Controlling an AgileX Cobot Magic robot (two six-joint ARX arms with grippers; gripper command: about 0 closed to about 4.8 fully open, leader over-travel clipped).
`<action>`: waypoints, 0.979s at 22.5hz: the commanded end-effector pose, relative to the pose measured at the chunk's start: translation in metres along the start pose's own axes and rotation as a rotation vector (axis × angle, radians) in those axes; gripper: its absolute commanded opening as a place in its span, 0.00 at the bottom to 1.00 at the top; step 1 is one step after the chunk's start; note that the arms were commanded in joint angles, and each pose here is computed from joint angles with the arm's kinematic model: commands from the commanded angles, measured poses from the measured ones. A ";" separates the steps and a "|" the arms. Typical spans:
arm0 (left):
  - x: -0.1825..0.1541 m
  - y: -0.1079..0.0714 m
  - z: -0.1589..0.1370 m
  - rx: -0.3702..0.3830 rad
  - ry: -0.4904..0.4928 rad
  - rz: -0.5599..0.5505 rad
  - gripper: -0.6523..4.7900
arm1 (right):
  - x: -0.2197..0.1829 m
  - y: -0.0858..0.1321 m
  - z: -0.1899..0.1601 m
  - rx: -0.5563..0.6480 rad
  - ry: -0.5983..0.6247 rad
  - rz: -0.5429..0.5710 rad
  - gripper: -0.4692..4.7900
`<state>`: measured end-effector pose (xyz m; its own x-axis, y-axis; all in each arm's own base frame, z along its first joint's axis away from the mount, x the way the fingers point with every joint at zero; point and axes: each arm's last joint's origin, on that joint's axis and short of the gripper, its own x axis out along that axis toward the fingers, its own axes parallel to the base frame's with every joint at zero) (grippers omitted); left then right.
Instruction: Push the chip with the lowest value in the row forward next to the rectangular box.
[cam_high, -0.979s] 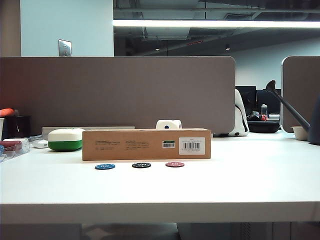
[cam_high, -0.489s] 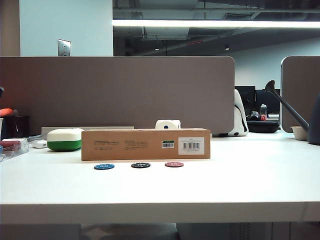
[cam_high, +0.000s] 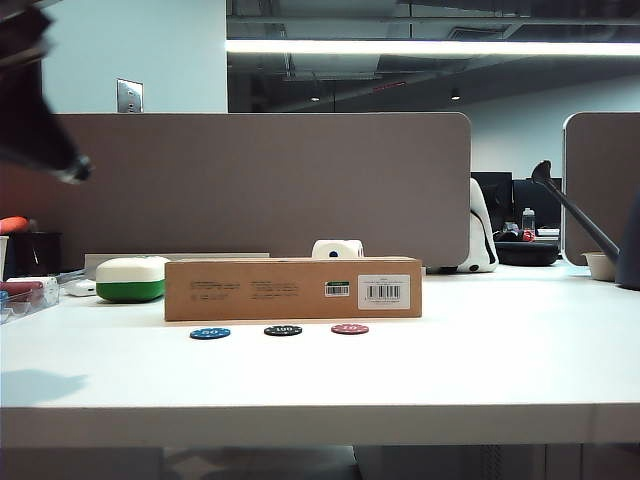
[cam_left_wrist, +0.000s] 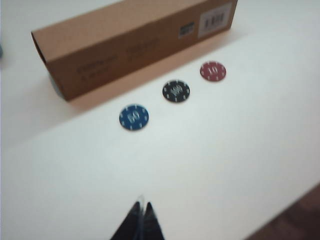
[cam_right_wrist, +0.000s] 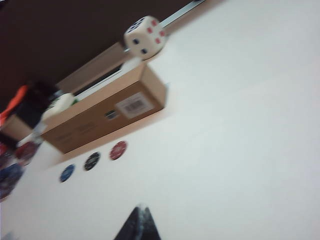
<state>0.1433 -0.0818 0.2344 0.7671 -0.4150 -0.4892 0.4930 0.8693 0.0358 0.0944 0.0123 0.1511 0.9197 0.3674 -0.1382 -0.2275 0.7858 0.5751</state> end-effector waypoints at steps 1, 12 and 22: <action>0.006 0.000 0.017 -0.003 -0.091 0.000 0.11 | 0.000 0.000 0.000 0.067 0.000 0.009 0.08; 0.006 0.000 0.019 -0.004 -0.118 0.001 0.11 | -0.010 0.020 0.028 0.139 -0.144 0.030 0.08; 0.006 0.000 0.019 -0.004 -0.117 0.000 0.11 | 0.044 0.072 0.112 -0.014 0.101 -0.041 0.08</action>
<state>0.1556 -0.0890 0.2464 0.8072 -0.4359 -0.3980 0.4884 0.8719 0.0358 0.1447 0.0229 0.2718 0.9092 0.3458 -0.2320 -0.1554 0.7988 0.5812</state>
